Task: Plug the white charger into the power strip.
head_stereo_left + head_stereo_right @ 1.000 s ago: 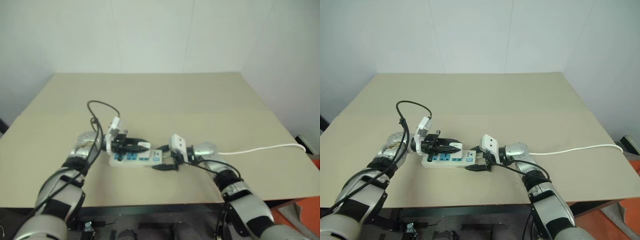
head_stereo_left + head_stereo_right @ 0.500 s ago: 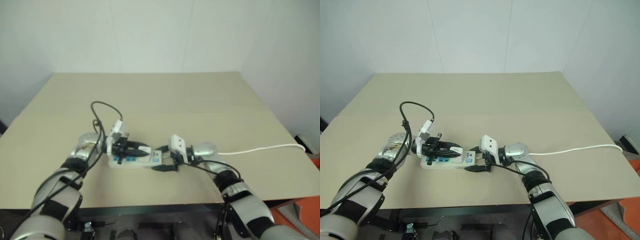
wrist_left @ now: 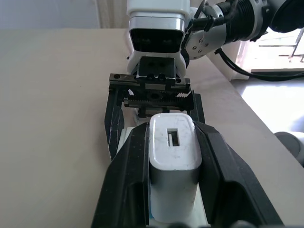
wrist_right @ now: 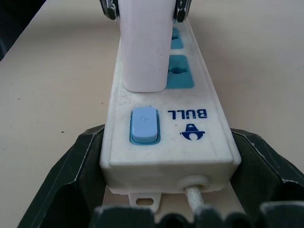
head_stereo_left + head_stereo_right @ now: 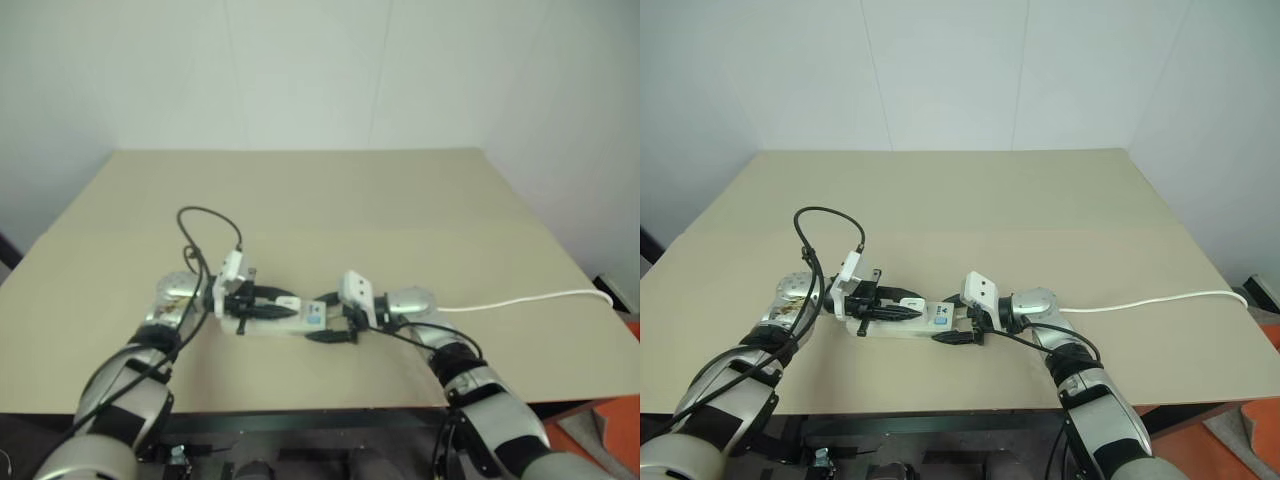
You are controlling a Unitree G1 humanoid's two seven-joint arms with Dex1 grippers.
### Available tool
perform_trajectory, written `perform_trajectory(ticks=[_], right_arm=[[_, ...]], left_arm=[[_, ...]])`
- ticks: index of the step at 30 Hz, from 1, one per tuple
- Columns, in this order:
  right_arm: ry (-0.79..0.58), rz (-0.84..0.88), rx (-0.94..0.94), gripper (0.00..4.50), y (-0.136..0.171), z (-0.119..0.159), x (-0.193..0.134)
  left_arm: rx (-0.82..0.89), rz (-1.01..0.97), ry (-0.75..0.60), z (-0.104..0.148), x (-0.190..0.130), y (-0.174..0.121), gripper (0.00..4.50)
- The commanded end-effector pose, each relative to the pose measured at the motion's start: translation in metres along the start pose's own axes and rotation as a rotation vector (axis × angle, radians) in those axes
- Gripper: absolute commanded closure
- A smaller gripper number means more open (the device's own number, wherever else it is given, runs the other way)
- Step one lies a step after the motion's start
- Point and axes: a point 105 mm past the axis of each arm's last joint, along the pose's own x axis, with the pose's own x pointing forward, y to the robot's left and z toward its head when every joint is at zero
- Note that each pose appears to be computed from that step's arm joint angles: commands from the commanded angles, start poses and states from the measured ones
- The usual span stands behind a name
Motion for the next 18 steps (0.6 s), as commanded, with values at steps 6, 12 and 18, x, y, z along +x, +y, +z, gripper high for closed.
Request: perform_trajectory(ticks=[6,12,18], right_arm=[[0.02,0.033,-0.012,1.03,0.007,-0.004,0.0],[0.025,0.031,-0.014,1.03,0.007,-0.005,0.001],[0.023,0.032,-0.013,1.03,0.008,-0.005,0.001]], left_arm=[[-0.182,0.028,0.191,-0.051,-0.023,-0.018,3.49],[-0.182,0.058,0.139,-0.044,-0.021,-0.012,2.77],[-0.136,0.093,0.092,-0.032,-0.023,-0.004,0.91]])
